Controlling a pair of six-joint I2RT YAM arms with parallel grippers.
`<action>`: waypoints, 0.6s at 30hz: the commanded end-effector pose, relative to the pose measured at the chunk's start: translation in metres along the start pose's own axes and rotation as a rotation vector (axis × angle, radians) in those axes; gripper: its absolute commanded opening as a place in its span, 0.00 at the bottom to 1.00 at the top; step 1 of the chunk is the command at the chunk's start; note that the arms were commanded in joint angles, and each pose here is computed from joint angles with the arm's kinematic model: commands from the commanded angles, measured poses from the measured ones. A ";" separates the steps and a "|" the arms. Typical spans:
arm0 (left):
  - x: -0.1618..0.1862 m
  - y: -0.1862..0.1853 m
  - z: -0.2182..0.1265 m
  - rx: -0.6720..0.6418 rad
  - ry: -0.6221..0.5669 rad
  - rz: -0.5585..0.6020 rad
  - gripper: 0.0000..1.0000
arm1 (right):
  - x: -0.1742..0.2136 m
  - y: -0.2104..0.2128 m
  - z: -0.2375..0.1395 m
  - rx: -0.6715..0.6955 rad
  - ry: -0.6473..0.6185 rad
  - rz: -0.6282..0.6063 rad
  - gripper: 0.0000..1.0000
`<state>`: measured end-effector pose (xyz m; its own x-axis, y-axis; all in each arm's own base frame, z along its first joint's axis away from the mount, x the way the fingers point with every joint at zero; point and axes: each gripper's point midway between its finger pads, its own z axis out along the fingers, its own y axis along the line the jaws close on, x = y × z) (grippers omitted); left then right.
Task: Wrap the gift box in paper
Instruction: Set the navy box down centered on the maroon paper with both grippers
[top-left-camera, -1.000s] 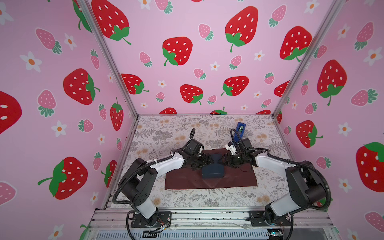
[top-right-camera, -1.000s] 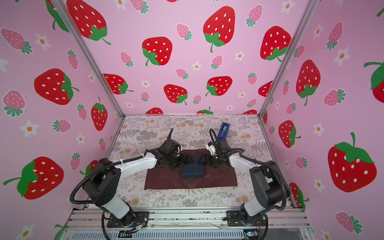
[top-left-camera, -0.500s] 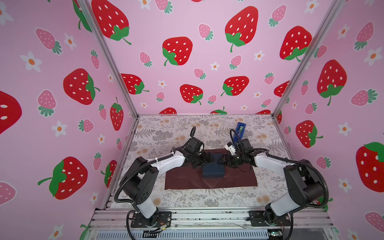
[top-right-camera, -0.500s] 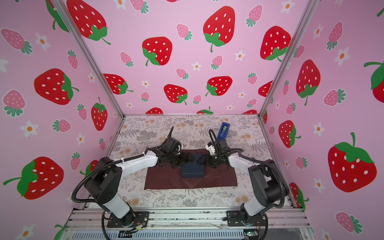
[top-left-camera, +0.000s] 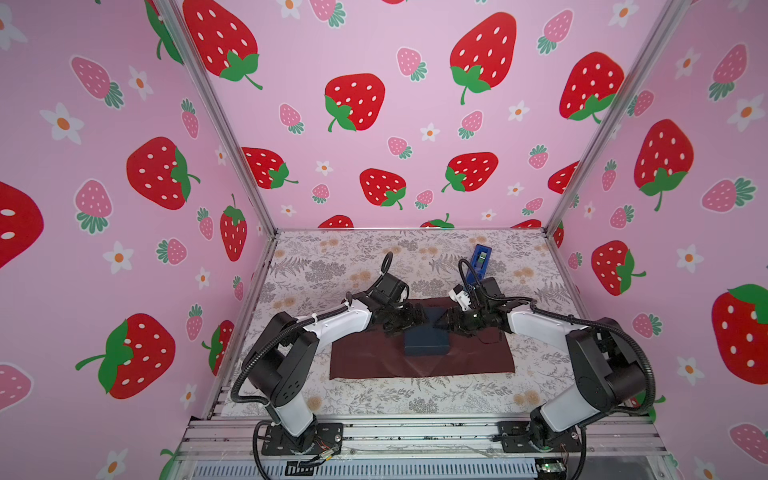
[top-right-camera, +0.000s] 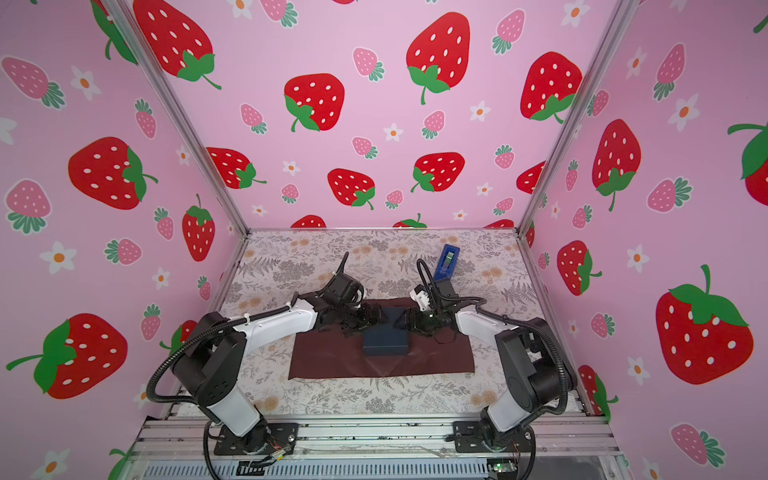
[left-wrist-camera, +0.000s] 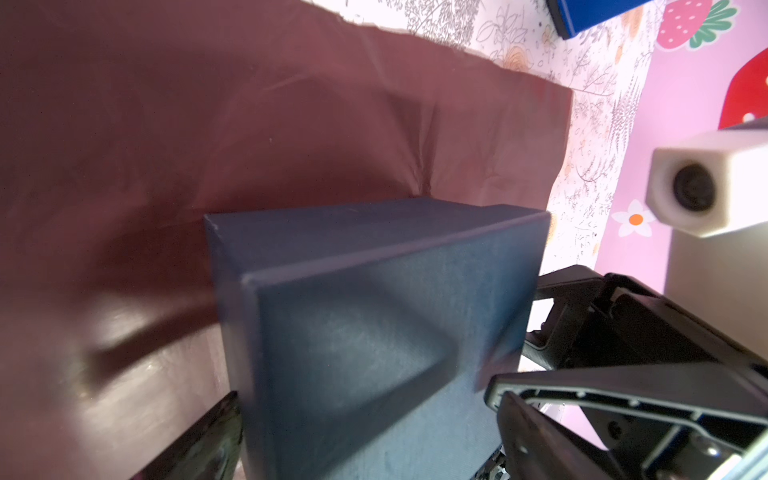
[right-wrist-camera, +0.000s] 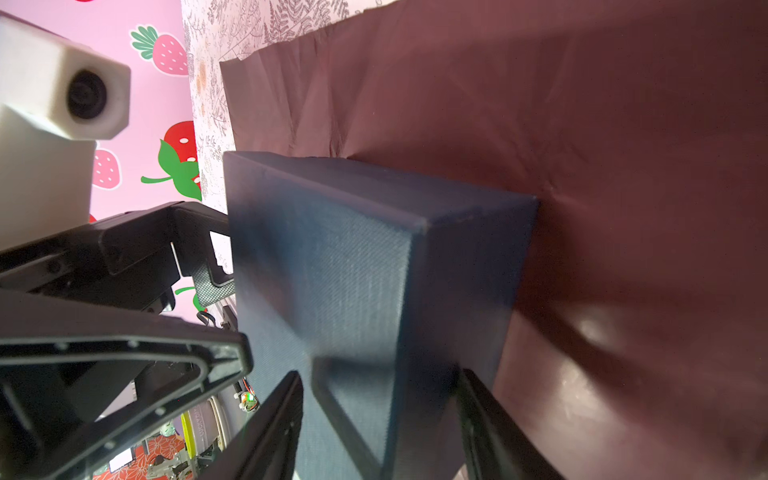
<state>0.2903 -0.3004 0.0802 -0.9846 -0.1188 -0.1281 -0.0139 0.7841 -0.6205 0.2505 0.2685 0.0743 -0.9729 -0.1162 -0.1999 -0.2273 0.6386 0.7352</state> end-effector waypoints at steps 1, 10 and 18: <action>-0.010 -0.018 0.001 0.049 -0.010 0.020 0.96 | -0.003 0.005 0.005 -0.011 0.007 -0.009 0.61; -0.012 -0.020 0.001 0.050 -0.013 0.022 0.96 | -0.007 0.008 0.005 -0.017 0.001 -0.014 0.60; -0.013 -0.017 0.000 0.037 -0.021 0.018 0.96 | -0.006 0.005 0.005 -0.007 0.003 -0.010 0.60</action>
<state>0.2929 -0.3014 0.0746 -0.9857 -0.1197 -0.1190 -0.0217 0.7893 -0.6136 0.2530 0.2687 0.0717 -0.9737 -0.1138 -0.1973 -0.2234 0.6460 0.7299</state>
